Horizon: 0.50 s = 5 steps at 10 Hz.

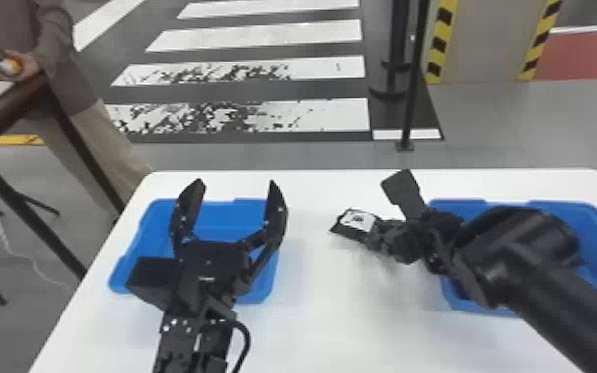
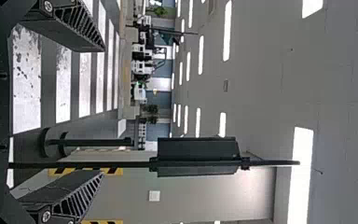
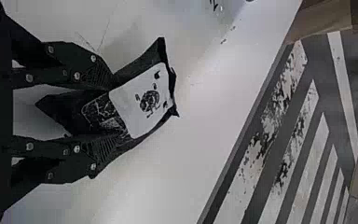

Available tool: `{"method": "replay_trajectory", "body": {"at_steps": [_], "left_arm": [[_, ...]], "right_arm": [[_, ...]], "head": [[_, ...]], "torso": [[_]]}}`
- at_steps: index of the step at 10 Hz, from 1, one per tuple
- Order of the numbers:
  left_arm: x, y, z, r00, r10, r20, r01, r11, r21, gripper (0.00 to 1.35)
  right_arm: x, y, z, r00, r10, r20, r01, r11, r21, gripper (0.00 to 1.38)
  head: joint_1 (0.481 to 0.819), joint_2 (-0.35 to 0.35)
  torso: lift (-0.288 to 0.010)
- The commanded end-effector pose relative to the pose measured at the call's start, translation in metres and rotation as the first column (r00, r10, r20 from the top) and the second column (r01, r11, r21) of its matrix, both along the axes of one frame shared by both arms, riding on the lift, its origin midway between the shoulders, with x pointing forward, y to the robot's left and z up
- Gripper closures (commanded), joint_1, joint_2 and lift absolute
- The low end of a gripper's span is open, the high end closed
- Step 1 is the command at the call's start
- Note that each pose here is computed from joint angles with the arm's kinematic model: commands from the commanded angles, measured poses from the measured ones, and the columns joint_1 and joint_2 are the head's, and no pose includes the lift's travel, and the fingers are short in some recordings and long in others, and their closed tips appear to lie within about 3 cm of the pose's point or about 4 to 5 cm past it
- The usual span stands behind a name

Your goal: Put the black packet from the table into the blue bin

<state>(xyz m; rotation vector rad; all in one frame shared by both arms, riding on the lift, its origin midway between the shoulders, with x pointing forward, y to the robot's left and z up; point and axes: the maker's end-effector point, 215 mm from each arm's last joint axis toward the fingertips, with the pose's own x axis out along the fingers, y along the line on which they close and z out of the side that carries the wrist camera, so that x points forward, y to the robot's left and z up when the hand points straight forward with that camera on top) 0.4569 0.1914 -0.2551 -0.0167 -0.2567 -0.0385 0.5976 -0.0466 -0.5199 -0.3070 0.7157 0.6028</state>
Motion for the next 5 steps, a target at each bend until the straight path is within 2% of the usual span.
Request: {"method": "replay_trajectory", "body": {"at_steps": [1,4,5], "left_arm": [[0.0,0.001,-0.001,1.0,0.002,-0.004,-0.002,1.0,0.001,0.09],[-0.002,0.003,-0.002,1.0,0.005,-0.003,-0.005,1.0,0.005,0.09],[-0.002,0.004,-0.002,1.0,0.006,-0.003,-0.006,1.0,0.005,0.09]], "right_arm": [[-0.003,-0.001,-0.004,1.0,-0.003,-0.01,0.002,1.0,-0.006,0.89],[-0.011,0.006,-0.007,1.0,-0.008,-0.027,0.008,1.0,0.024,0.89],[-0.009,0.016,0.002,1.0,0.0,0.0,0.0,0.998,0.058,0.89]], "head": [[0.695,0.15],[0.695,0.156],[0.695,0.159]], "torso": [[-0.11],[-0.11],[-0.11]]}}
